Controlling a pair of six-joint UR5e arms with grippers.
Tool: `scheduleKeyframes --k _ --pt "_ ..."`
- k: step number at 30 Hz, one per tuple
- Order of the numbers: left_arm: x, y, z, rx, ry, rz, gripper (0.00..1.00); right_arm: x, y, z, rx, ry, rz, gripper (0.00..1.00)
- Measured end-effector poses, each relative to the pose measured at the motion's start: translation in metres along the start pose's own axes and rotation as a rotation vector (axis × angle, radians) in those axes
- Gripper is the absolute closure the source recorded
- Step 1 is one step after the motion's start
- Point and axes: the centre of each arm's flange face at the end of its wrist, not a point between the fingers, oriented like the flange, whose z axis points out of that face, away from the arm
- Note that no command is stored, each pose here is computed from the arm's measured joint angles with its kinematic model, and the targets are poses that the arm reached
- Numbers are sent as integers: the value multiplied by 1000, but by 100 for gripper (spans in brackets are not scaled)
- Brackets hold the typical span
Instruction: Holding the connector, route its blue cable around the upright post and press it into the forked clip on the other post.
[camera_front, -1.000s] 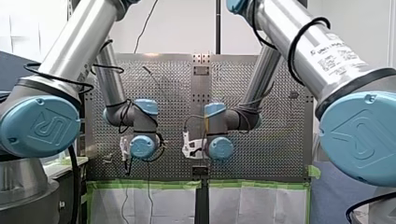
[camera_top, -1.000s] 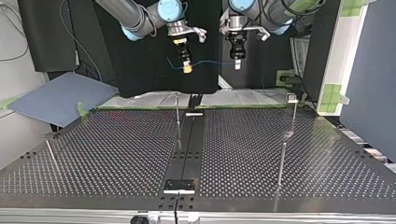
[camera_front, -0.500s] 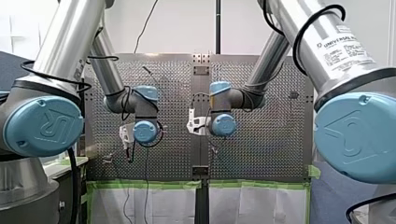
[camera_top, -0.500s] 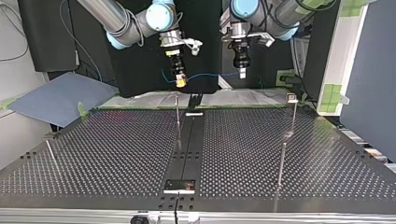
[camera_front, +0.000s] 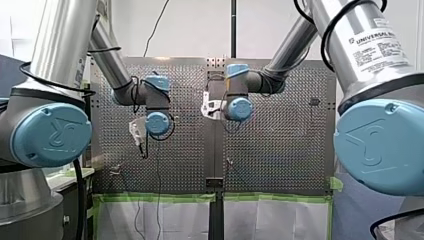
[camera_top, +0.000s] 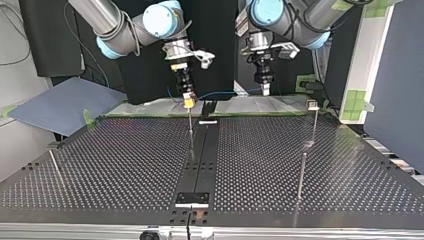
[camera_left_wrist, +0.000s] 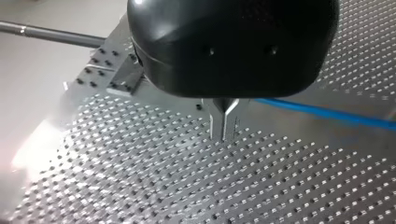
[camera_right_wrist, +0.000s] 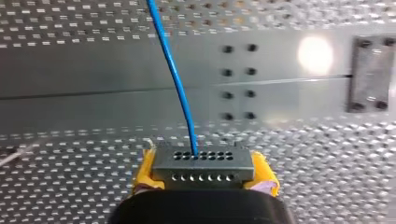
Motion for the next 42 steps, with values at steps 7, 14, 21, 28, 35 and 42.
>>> scheduleKeyframes --k 7,14,21,28,35,42 --pt "-29 2 10 -41 -32 -29 100 47 1 3 21 65 13 100" --pt "-58 0 20 -57 -64 -57 100 74 -4 11 50 82 10 100" --pt "-95 -7 33 -64 -111 -107 100 90 -10 20 84 101 14 100" --pt "-137 -16 43 -63 -163 -152 100 107 -17 27 133 124 17 100" --pt "-176 -21 43 -64 -201 -172 100 121 -22 33 163 138 23 100" --pt "-223 -20 50 -60 -252 -196 100 142 -28 41 178 170 36 100"
